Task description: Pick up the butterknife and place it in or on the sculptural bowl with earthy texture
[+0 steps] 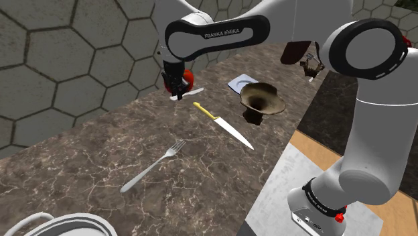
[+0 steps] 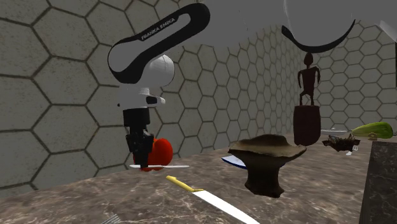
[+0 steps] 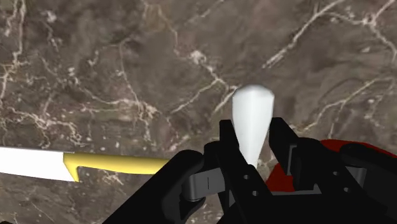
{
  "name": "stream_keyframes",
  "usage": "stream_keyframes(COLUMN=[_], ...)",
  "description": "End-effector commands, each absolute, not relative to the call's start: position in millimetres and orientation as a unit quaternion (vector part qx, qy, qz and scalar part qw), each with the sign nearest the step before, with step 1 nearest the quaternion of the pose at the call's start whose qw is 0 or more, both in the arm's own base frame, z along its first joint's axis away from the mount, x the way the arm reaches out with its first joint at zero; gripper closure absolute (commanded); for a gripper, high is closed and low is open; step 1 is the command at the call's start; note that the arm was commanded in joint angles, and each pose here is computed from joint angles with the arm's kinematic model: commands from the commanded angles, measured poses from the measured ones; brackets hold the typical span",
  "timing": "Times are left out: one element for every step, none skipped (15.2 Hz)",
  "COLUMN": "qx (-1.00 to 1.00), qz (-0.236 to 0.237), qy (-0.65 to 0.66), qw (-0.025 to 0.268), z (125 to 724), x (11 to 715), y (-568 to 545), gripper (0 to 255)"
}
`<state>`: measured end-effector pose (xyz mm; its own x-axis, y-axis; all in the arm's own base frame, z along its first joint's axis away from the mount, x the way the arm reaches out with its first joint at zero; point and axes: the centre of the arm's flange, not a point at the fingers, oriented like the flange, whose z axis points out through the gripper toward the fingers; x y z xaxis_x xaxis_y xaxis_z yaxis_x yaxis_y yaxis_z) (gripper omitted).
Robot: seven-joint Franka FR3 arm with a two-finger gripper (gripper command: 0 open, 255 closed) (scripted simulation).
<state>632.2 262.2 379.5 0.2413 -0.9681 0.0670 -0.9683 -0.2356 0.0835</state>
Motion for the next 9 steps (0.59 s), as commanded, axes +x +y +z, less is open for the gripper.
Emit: stream_keyframes(qx=[0.786, 0.786, 0.786, 0.786, 0.786, 0.786, 0.786, 0.786, 0.786], qz=[0.001, 0.001, 0.001, 0.001, 0.001, 0.001, 0.001, 0.001, 0.001], qy=[-0.616, -0.616, -0.616, -0.616, -0.616, -0.616, -0.616, -0.616, -0.616], qw=[0.054, 0.054, 0.054, 0.054, 0.054, 0.054, 0.054, 0.054, 0.054], z=[389, 394, 400, 405, 410, 415, 421, 426, 431], x=[633, 633, 633, 633, 633, 633, 633, 633, 633], y=[263, 263, 263, 263, 263, 263, 263, 263, 263], gripper=[255, 255, 255, 255, 255, 255, 255, 255, 255])
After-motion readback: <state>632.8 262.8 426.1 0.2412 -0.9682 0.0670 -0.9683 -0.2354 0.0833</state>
